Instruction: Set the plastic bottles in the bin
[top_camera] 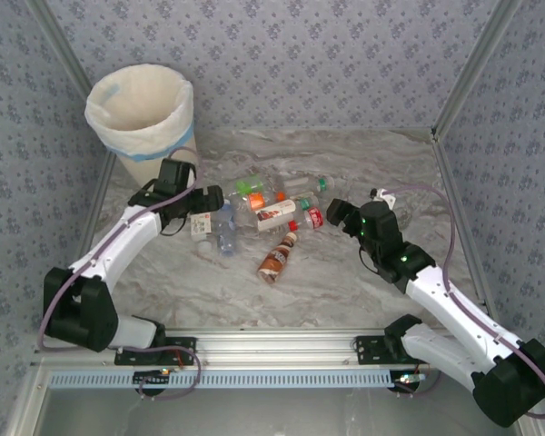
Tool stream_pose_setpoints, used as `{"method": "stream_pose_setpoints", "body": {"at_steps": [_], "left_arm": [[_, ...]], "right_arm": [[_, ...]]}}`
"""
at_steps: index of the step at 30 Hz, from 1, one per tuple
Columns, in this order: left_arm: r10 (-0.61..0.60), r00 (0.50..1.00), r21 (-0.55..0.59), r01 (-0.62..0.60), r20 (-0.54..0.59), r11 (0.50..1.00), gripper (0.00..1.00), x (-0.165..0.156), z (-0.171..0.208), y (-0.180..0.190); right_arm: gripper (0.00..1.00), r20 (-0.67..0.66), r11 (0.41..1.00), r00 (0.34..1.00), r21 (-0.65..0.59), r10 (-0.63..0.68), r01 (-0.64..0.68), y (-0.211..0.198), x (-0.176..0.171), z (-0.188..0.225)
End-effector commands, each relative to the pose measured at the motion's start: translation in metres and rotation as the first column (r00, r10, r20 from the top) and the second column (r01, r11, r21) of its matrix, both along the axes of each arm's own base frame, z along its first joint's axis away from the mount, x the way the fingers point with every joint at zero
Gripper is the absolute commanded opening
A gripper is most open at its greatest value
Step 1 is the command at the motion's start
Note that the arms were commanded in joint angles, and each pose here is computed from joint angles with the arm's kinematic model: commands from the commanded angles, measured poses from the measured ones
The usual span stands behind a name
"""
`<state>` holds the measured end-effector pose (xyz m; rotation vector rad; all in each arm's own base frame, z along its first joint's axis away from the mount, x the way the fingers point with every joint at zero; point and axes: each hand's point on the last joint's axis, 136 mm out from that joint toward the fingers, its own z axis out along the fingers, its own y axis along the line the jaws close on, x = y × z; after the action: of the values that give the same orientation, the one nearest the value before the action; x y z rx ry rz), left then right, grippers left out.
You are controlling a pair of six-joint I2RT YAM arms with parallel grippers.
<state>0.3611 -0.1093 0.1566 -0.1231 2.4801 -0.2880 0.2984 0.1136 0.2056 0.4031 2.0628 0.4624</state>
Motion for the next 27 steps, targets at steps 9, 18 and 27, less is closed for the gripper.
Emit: {"method": "stream_pose_setpoints", "body": {"at_steps": [9, 18, 27], "left_arm": [[0.015, 0.99, 0.055, -0.007, -0.141, 0.998, 0.93, 0.01, -0.061, 0.014], [0.032, 0.977, 0.092, -0.012, -0.213, 0.996, 0.78, 0.022, -0.09, 0.015], [0.066, 0.962, 0.152, -0.026, -0.264, 0.988, 0.78, 0.027, -0.116, 0.025]], "right_arm": [[1.0, 0.037, 1.0, 0.999, 0.01, 0.0, 0.0, 0.001, 0.005, 0.019], [1.0, 0.036, 1.0, 0.999, 0.005, 0.001, -0.001, -0.001, 0.002, 0.02], [1.0, 0.036, 1.0, 0.999, 0.004, -0.006, 0.005, -0.003, 0.0, 0.019]]}}
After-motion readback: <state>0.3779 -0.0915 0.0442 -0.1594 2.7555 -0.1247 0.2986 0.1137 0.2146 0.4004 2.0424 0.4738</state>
